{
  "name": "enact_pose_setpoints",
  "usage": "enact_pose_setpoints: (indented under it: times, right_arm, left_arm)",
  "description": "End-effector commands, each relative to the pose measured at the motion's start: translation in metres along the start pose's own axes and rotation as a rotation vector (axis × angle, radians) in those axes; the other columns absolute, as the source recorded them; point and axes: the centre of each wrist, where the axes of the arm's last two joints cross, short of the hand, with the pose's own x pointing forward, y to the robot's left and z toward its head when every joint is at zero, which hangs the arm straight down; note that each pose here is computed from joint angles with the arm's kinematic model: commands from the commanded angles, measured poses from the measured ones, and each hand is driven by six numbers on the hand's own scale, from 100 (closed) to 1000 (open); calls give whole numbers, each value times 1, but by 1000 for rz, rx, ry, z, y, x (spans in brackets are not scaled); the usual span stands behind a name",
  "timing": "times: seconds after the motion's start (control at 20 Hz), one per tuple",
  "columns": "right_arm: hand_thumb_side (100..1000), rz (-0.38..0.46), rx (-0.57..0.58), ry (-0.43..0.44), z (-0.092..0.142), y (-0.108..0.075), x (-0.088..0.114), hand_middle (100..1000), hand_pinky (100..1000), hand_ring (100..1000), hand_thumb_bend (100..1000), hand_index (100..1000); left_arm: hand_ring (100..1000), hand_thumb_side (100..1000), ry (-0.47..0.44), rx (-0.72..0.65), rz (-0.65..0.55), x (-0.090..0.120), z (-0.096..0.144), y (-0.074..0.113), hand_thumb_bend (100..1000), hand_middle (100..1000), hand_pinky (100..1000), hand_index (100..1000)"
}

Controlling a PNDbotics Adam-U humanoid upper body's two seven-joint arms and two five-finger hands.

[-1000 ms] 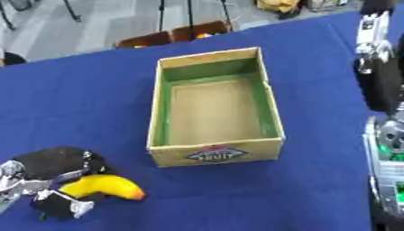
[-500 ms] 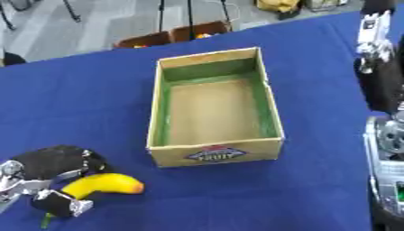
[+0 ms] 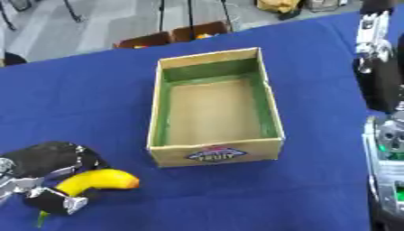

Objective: Pick up objects on the table and place them in the box.

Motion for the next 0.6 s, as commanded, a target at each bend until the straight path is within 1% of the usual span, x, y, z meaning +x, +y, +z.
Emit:
enact_pose_setpoints:
  times: [0.05,0.35,0.6]
  right_arm:
    - [1000,8,-15,-26,-6,-5,2,510,747,814,100,838]
    - [1000,10,-15,-26,-5,-6,2,511,747,814,100,838]
    - [1000,9,-17,-28,-5,-5,2,513,747,813,100,837]
  left_arm:
    - [430,303,27,20,-27,-7,12,12,100,548,301,656]
    - [433,294,39,56,-48,-7,28,25,100,551,303,656]
    - [427,274,50,128,-82,-4,46,48,100,549,292,654]
